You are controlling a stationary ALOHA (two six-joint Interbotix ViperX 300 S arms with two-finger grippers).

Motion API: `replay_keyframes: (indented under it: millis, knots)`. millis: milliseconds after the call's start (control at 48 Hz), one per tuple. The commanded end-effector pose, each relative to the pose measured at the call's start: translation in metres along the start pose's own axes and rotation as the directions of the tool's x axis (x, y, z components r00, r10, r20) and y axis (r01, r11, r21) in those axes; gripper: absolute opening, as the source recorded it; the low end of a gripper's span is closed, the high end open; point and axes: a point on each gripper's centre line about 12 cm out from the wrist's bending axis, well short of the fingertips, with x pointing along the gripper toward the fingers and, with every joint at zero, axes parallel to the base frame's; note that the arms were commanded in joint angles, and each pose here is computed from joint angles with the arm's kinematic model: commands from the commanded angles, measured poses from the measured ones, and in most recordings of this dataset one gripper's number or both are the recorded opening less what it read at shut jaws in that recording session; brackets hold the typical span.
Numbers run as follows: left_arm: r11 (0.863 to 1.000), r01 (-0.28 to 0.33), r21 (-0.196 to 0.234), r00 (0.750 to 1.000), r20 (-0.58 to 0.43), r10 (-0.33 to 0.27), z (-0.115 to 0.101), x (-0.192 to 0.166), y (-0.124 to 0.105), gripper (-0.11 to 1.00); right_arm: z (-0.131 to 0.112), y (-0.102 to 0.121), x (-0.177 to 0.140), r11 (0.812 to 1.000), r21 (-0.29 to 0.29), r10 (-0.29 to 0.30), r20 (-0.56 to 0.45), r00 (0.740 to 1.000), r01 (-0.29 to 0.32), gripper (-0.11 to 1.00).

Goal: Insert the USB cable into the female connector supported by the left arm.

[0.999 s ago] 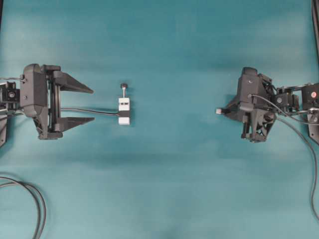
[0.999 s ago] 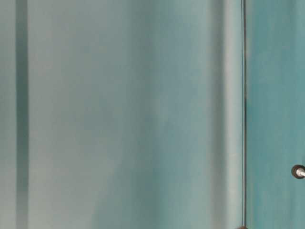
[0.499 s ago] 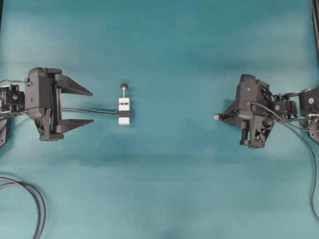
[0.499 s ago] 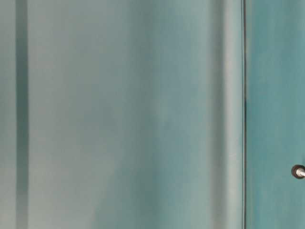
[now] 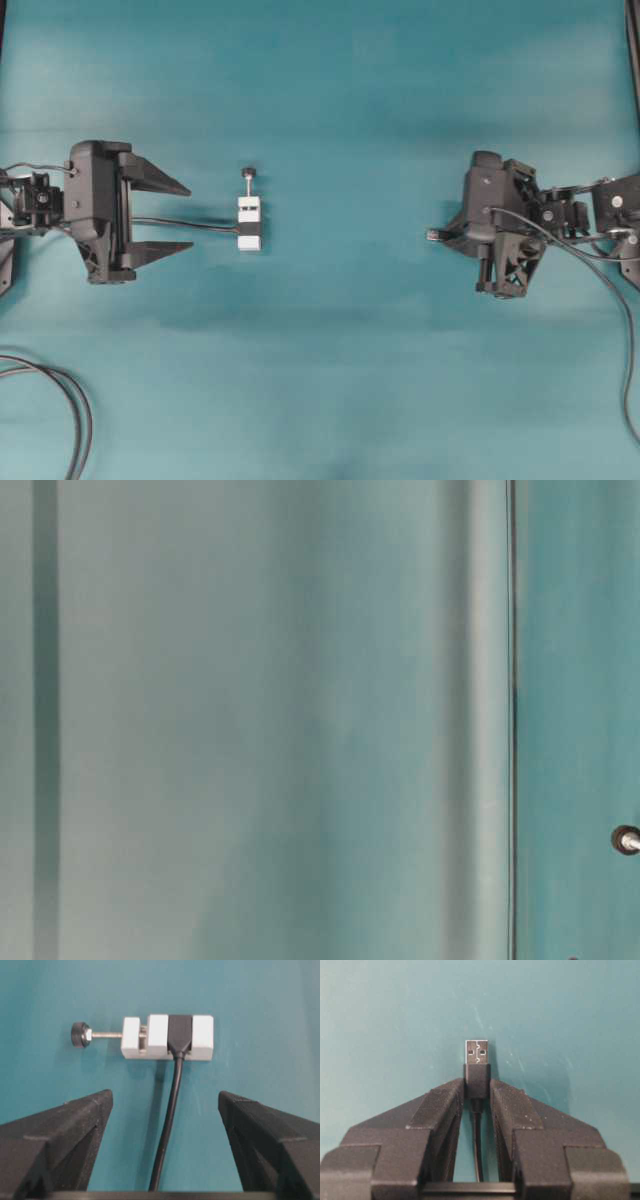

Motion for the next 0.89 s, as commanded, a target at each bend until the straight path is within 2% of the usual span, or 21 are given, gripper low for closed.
replay_keyframes:
  millis: [0, 125, 250, 541, 874]
  knots:
    - [1.0, -0.007, -0.022, 0.999, 0.049, 0.008, 0.009, 0.003, 0.002, 0.92, 0.027, 0.009, 0.004, 0.999, -0.036, 0.016, 0.029, 0.999, -0.015, 0.22]
    - [0.999, -0.008, -0.032, 0.998, 0.058, 0.01, 0.008, 0.006, 0.002, 0.92, 0.039, 0.009, 0.006, 0.997, -0.078, 0.002, -0.019, 1.0, -0.003, 0.21]
    - [0.999, -0.006, -0.032, 0.998, 0.064, 0.008, 0.005, 0.01, 0.001, 0.92, 0.053, 0.005, 0.006, 0.991, -0.131, -0.008, 0.003, 1.0, 0.008, 0.21]
    - [1.0, -0.006, -0.031, 0.997, 0.082, 0.009, 0.009, 0.013, 0.001, 0.92, 0.067, -0.009, 0.005, 0.995, -0.095, -0.029, 0.076, 0.997, 0.036, 0.21]
    - [0.999, -0.007, -0.033, 0.997, 0.075, 0.009, 0.007, 0.015, 0.001, 0.92, 0.082, -0.011, 0.009, 0.995, -0.093, -0.032, 0.107, 0.994, 0.042, 0.21]
